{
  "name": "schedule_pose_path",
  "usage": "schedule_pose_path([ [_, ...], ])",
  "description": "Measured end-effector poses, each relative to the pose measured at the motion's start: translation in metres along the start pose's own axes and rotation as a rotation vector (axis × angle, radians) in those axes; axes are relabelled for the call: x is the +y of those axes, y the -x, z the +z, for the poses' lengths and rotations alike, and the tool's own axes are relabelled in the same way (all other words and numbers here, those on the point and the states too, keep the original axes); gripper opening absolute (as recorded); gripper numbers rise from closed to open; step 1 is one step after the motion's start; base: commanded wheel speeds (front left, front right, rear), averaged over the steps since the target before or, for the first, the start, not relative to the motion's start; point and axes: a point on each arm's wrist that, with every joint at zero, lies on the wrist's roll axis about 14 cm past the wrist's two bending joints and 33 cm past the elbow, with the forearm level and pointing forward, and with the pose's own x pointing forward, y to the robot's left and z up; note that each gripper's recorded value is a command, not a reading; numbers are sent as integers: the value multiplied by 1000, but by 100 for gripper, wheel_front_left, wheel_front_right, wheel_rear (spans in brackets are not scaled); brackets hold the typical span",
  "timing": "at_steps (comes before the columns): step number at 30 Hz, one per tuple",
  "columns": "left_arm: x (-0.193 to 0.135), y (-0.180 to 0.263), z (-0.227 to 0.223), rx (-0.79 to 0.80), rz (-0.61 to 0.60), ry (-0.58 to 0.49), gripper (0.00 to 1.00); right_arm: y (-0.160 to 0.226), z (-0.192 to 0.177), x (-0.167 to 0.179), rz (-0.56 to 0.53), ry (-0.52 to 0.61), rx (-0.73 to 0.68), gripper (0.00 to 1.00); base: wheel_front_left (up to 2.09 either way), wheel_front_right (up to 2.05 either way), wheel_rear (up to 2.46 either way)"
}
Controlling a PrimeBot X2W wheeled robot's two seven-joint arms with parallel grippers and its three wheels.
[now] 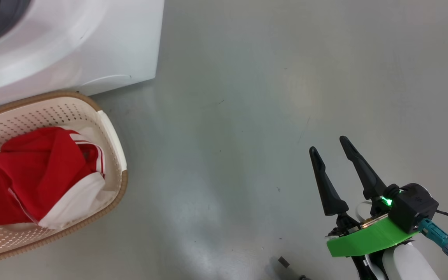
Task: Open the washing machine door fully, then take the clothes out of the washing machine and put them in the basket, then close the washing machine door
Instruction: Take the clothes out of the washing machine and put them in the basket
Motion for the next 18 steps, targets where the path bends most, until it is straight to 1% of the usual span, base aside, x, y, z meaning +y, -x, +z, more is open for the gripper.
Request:
schedule_pose_path([
  [7, 1, 2, 9, -63, -11, -9, 0, -2, -1, 3, 8, -3, 2, 100, 0, 0, 0],
  [10, 3, 3, 17, -118, -8, -33, 0, -3, -2, 4, 13, -5, 4, 100, 0, 0, 0],
  [18, 8, 8, 43, -269, -23, -44, 0, -5, -6, 8, 23, -9, 11, 100, 0, 0, 0],
])
